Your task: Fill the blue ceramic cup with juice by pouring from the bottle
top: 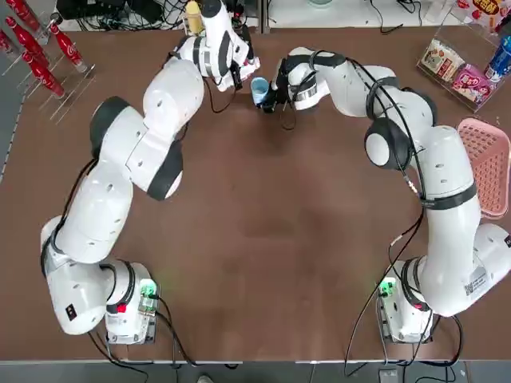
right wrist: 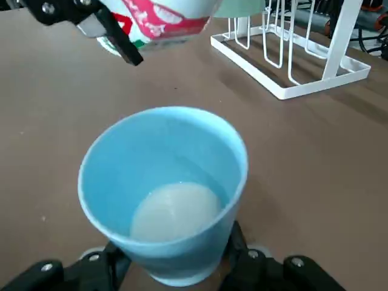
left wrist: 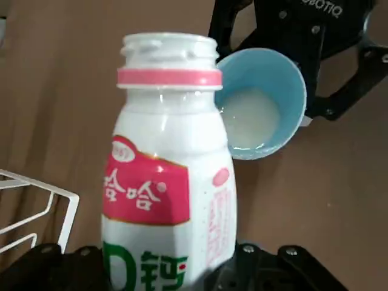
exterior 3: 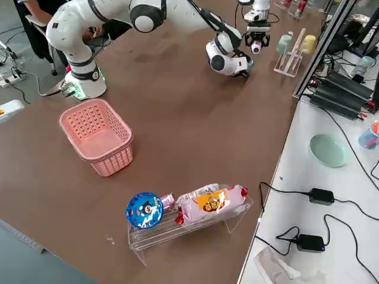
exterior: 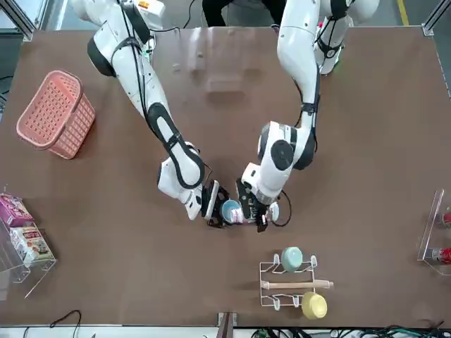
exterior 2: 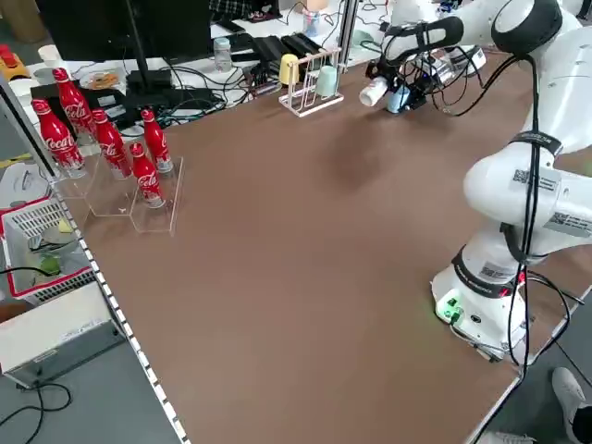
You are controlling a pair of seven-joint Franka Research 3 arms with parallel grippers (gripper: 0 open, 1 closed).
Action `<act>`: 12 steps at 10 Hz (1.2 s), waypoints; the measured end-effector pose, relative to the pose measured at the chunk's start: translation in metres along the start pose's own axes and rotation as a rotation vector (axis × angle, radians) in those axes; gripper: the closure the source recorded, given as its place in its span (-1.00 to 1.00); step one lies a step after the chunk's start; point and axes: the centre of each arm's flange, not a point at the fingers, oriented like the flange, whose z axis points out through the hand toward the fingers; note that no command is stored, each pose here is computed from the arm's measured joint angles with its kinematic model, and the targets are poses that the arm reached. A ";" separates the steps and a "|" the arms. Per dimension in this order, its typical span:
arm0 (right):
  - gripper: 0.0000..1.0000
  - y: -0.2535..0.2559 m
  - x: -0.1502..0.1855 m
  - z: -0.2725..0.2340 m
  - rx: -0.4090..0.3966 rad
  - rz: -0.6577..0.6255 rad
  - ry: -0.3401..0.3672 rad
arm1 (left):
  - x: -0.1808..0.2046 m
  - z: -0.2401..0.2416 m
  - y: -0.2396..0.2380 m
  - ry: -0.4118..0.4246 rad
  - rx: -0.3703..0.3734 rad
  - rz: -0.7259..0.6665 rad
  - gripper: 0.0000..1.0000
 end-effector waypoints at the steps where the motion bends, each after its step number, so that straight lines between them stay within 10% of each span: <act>1: -0.33 0.000 0.000 0.000 0.000 0.000 0.000 | -0.003 -0.003 -0.006 0.015 0.001 -0.002 0.09; 6: -0.33 0.001 0.000 -0.001 -0.001 0.001 0.000 | -0.056 -0.053 -0.048 0.162 -0.025 0.038 0.09; 12: -0.37 0.005 -0.002 -0.003 -0.008 0.006 0.000 | -0.212 -0.109 -0.078 0.408 -0.129 0.099 0.09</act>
